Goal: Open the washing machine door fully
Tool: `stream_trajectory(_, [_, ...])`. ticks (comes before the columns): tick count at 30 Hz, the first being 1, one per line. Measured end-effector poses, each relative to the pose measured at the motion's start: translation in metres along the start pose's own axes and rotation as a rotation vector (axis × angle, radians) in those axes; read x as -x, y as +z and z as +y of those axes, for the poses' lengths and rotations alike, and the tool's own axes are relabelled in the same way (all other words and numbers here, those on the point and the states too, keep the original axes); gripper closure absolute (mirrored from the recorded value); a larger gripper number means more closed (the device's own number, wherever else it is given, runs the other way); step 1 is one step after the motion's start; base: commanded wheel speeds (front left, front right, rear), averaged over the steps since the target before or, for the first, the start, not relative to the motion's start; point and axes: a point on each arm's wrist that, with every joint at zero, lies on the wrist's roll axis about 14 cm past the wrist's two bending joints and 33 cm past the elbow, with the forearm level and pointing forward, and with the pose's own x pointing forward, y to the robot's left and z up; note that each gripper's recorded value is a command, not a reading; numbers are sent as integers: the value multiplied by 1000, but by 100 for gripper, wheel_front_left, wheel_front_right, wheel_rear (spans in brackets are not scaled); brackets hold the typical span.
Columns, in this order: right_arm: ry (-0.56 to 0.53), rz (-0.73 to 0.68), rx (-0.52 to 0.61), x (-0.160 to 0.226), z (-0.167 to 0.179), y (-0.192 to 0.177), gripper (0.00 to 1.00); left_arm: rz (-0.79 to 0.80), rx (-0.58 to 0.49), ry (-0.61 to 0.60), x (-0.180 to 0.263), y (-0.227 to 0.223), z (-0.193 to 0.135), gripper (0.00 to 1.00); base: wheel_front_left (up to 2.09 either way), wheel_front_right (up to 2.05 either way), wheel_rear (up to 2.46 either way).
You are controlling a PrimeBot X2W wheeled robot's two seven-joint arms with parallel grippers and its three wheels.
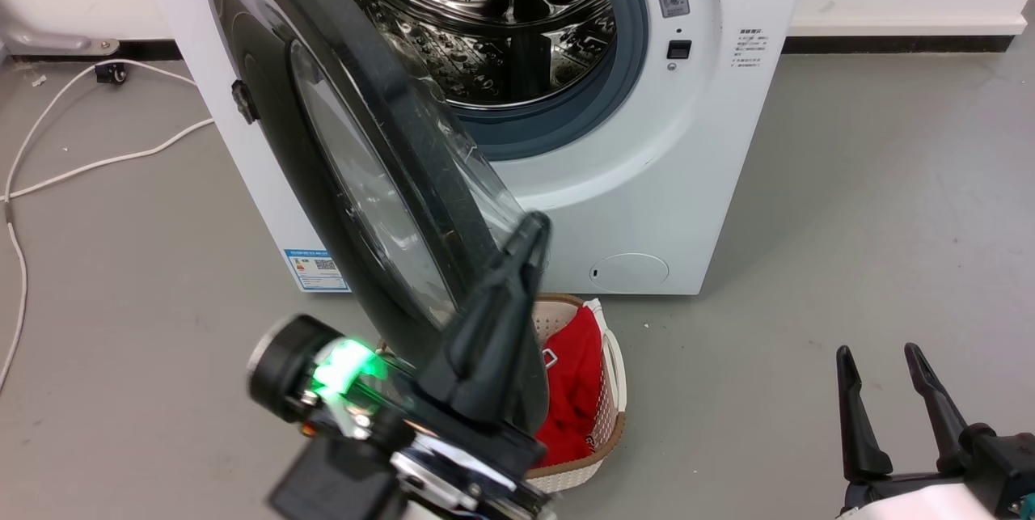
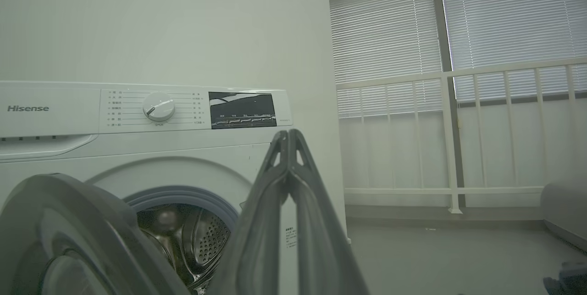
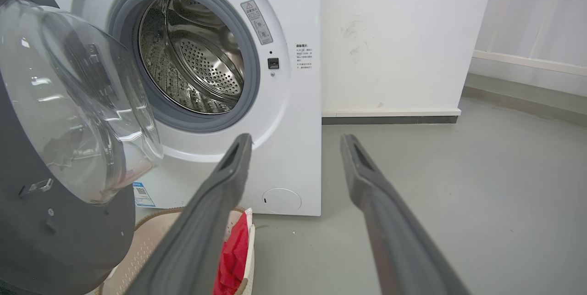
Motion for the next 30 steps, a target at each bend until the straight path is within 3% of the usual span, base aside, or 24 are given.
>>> stream_trajectory(10, [11,19,-5,-3,3,-6,0,297,129,-41,38,-68,-31,100,0,0,0])
stream_trajectory(19, [21,43,-11,-8,6,-15,0,524,180,-11,76,-127,-33,100,0,0,0])
stream_trajectory(30, [7,58,-19,-11,3,-20,0,582,176,32,80,-165,-21,100,0,0,0])
